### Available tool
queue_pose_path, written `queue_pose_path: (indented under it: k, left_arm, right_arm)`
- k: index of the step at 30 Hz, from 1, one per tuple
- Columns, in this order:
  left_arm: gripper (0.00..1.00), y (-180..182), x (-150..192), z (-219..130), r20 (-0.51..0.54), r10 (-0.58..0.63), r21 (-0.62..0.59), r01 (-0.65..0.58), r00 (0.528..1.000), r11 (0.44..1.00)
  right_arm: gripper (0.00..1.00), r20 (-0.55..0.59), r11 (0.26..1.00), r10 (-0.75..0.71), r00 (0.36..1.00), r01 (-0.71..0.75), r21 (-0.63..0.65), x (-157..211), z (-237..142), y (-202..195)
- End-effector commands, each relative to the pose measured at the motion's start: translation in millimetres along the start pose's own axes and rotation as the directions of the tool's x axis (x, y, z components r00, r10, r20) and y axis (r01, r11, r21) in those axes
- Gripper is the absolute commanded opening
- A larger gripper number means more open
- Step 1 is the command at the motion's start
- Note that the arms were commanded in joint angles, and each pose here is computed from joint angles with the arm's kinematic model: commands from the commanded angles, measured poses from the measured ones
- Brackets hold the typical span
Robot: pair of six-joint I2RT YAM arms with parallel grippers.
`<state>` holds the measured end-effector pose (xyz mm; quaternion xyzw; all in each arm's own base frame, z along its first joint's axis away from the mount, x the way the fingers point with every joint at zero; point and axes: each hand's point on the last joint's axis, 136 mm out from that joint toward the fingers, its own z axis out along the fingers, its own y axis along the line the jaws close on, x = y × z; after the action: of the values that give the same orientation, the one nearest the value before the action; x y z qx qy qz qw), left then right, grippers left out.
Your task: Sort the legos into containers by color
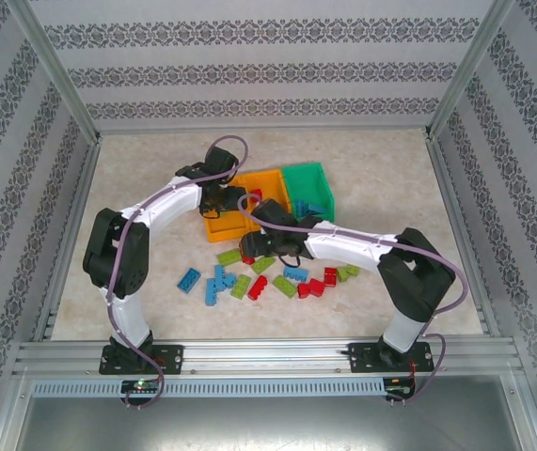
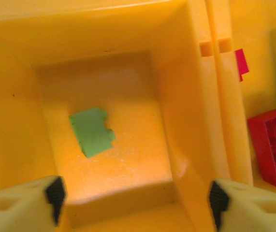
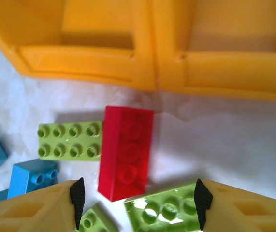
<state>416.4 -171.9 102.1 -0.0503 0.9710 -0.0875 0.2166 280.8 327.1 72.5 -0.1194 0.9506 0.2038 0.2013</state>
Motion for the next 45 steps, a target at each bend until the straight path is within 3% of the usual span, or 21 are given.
queue_pose_path:
  k: [1, 15, 24, 30, 39, 40, 41, 42, 45]
  left_arm:
    - [0.99, 1, -13, -31, 0.076, -0.035, 0.026, 0.033, 0.996, 0.999]
    - [0.99, 44, 15, -39, 0.054, -0.084, -0.039, 0.087, 0.995, 0.996]
    - [1.00, 50, 22, -37, 0.049, -0.105, -0.039, 0.107, 0.993, 0.993]
    - [1.00, 54, 24, -40, 0.052, -0.110, -0.048, 0.113, 0.993, 0.992]
    - [1.00, 57, 26, -38, 0.049, -0.120, -0.047, 0.122, 0.992, 0.991]
    - [0.99, 57, 27, -38, 0.046, -0.120, -0.047, 0.122, 0.992, 0.991]
    - [0.99, 57, 28, -37, 0.044, -0.121, -0.047, 0.123, 0.992, 0.991]
    - [1.00, 57, 28, -37, 0.045, -0.121, -0.047, 0.123, 0.992, 0.991]
    - [1.00, 57, 29, -36, 0.044, -0.124, -0.047, 0.126, 0.991, 0.991]
  right_arm:
    - [0.63, 0.011, 1.000, 0.002, 1.000, -0.001, -0.001, -5, 4, 11]
    - [0.61, -0.066, 0.996, -0.054, 0.996, 0.058, 0.060, 8, 31, 16]
    - [0.53, -0.098, 0.988, -0.078, 0.992, 0.089, 0.122, 11, 38, 5]
    - [0.31, -0.087, 0.986, -0.064, 0.994, 0.076, 0.148, 9, 34, -2]
    - [0.12, -0.039, 0.991, 0.005, 0.999, 0.001, 0.137, 2, 14, -25]
    - [0.14, -0.039, 0.990, 0.000, 0.999, 0.005, 0.139, 2, 13, -27]
    - [0.20, -0.041, 0.991, -0.009, 0.999, 0.014, 0.136, 2, 12, -26]
    - [0.33, -0.045, 0.991, -0.017, 0.999, 0.023, 0.132, 2, 11, -25]
    - [0.46, -0.055, 0.993, -0.050, 0.997, 0.055, 0.101, 3, 11, -14]
